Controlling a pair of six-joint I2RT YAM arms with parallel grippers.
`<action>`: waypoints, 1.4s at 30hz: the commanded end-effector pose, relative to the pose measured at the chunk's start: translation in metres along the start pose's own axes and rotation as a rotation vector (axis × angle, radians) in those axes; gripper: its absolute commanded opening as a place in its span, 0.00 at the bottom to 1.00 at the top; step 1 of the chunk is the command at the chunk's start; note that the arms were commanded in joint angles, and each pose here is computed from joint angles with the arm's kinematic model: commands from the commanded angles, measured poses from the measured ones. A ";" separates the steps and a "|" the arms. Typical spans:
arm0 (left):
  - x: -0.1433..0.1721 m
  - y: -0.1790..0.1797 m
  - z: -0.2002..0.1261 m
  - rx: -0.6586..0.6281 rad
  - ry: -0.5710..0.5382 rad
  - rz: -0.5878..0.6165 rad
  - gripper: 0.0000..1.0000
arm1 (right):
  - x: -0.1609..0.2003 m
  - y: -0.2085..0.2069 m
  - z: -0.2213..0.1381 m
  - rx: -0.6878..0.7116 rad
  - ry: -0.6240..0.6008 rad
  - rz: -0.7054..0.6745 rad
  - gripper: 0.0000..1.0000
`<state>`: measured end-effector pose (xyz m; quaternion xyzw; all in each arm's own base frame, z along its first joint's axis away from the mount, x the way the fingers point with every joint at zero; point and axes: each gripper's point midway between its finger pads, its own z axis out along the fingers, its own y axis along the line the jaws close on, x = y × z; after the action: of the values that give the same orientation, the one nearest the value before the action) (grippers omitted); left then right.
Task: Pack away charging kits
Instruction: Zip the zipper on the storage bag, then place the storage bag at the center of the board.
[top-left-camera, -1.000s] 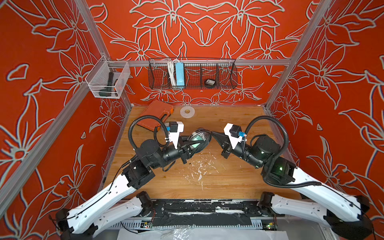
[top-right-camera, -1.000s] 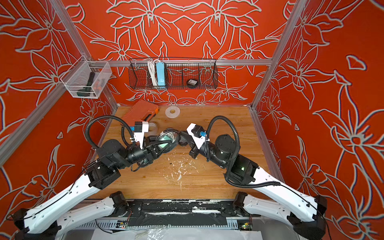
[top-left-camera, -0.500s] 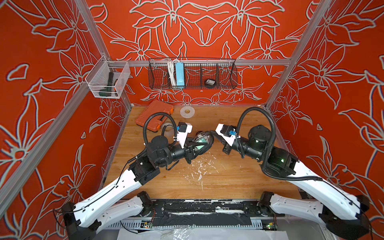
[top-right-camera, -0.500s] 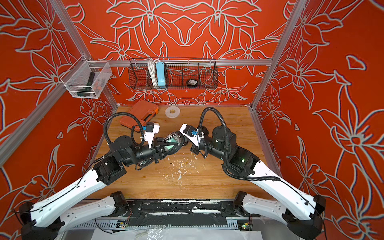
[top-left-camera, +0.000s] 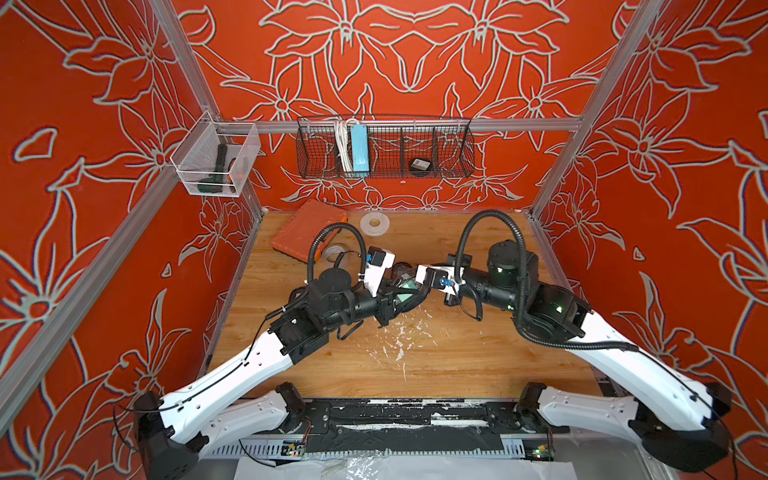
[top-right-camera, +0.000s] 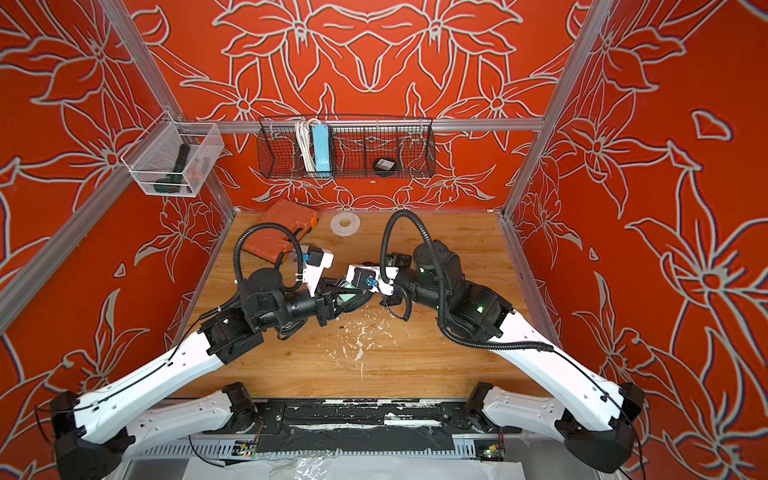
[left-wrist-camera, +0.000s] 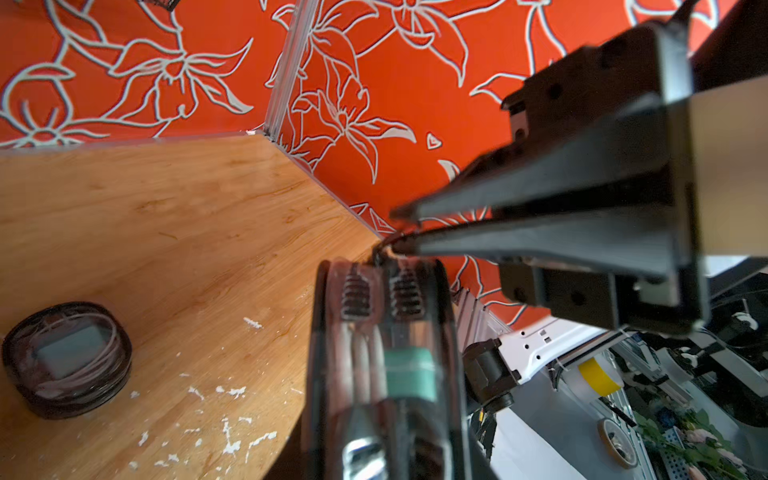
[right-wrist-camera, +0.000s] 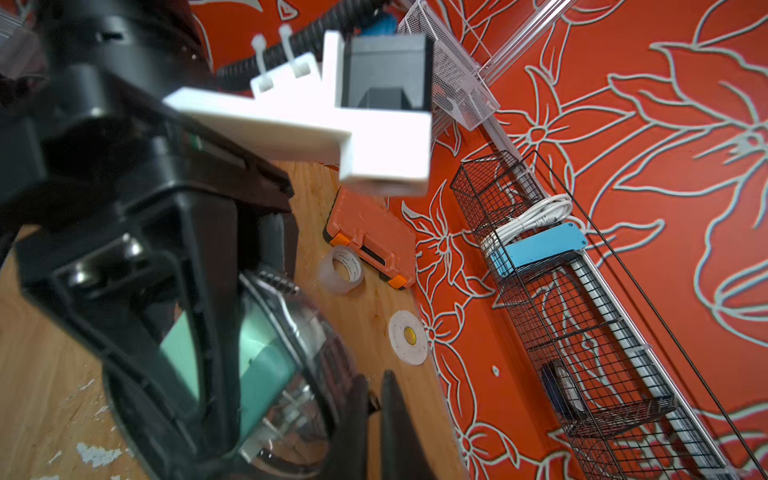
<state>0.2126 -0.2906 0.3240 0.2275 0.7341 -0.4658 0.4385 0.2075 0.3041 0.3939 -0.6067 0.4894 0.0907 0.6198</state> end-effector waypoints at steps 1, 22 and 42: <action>0.025 0.033 0.011 -0.123 0.043 -0.068 0.00 | -0.020 -0.048 -0.005 0.234 -0.081 0.060 0.64; 0.170 0.212 0.069 -0.469 0.073 -0.649 0.00 | 0.218 -0.087 0.002 0.616 0.145 1.014 0.98; 0.169 0.257 -0.017 -0.887 -0.052 -0.689 0.99 | 0.332 -0.061 -0.110 1.072 0.596 0.753 0.98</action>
<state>0.3163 -0.2305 0.0656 -0.1979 0.8547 -0.3673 0.3089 0.3645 0.0834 0.2452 -0.0318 0.7783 0.0070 0.6270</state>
